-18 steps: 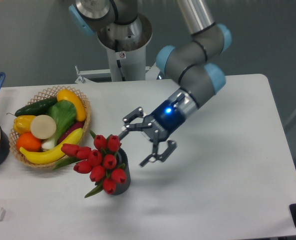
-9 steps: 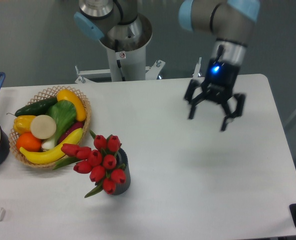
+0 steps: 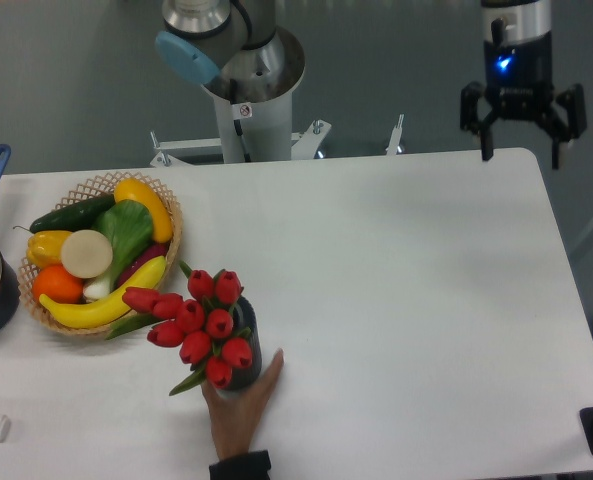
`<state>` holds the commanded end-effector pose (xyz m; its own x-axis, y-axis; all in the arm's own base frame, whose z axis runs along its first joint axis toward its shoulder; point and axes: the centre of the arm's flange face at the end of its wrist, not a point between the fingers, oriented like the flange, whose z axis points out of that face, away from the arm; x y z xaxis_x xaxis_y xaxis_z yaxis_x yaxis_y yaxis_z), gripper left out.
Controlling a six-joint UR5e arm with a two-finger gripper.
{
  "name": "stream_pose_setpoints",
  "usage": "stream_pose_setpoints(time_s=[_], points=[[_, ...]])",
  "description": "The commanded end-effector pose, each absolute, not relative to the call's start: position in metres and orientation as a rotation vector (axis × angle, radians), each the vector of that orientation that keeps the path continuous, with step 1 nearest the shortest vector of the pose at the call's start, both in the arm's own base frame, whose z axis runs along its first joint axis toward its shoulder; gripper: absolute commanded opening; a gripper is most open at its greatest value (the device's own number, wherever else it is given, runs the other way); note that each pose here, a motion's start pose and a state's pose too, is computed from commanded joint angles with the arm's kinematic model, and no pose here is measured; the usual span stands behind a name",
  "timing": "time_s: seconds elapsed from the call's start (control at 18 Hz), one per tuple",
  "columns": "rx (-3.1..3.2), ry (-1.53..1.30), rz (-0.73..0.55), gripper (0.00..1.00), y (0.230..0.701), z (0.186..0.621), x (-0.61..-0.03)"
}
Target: Insert the flowers into the vase
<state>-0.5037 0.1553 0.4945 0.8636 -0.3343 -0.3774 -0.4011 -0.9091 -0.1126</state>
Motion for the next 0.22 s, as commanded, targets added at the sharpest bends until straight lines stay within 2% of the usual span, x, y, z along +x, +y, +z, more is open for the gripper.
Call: stream_pose_setpoints(time_s=[0.22], points=[[-2.849, 0.629, 0.51, 1.0, 0.139, 0.4944, -0.4995]])
